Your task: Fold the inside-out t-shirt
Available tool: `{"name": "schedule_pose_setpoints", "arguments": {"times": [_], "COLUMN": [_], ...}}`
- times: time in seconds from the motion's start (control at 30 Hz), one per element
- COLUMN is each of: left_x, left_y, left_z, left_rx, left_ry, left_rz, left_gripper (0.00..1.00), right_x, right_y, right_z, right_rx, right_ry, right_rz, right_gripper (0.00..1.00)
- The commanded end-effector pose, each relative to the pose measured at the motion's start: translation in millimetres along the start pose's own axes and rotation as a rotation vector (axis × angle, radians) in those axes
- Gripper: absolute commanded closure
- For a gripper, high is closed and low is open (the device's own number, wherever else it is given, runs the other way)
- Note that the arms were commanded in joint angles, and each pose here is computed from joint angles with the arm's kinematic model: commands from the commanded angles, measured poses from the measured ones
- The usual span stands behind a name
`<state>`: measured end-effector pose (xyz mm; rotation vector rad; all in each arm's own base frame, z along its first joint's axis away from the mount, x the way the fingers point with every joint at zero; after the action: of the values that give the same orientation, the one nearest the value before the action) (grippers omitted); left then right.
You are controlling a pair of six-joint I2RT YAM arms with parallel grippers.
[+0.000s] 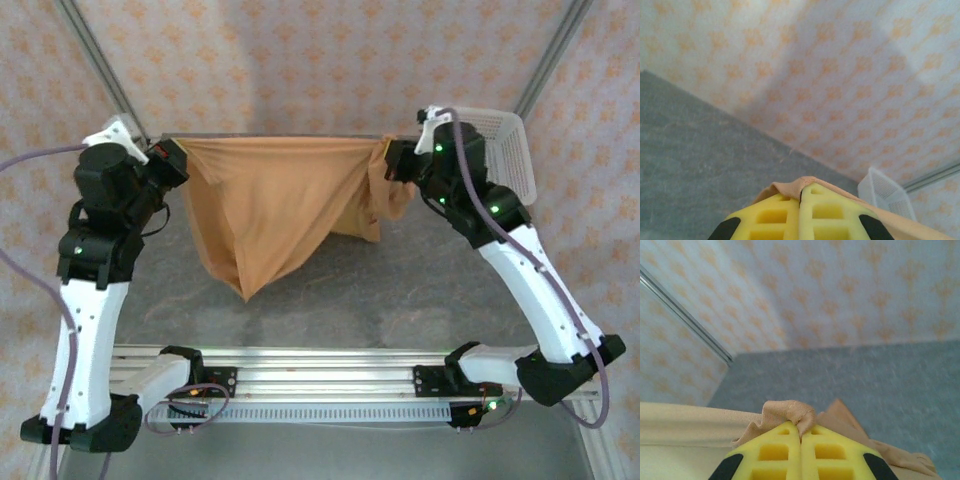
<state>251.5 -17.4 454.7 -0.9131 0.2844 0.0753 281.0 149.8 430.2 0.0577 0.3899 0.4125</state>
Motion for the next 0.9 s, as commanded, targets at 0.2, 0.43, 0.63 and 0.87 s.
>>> {"name": "schedule_pose_setpoints", "arguments": {"times": [0.2, 0.43, 0.63, 0.87], "left_x": [149, 223, 212, 189], "left_y": [120, 177, 167, 183], "left_z": [-110, -169, -167, -197], "left_rx": [-0.063, -0.076, -0.035, -0.107], "left_ry": [0.444, 0.61, 0.601, 0.642], "left_rz": [0.345, 0.478, 0.458, 0.387], "left_gripper": [1.0, 1.0, 0.51, 0.59], "right_x": [97, 170, 175, 165], "right_y": [-34, -77, -81, -80], "right_z": [-125, -227, -224, -207], "right_rx": [-0.023, 0.078, 0.069, 0.065], "right_ry": [0.507, 0.809, 0.799, 0.758], "right_rz": [-0.086, -0.18, -0.204, -0.21], "right_gripper": [1.0, 0.98, 0.71, 0.66]}}
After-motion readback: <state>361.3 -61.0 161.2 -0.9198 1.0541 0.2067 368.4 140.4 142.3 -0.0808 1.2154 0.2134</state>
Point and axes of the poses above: each hand's point on the last joint's axis, 136 mm out from that joint toward the fingers, its own x axis out along the fingers, its own y axis along the line the jaws close on, z = x × y, the point moved 7 cm from there along -x, back along the fingers, and after that the axes turned 15 degrees about -x, right-handed, at the moved point
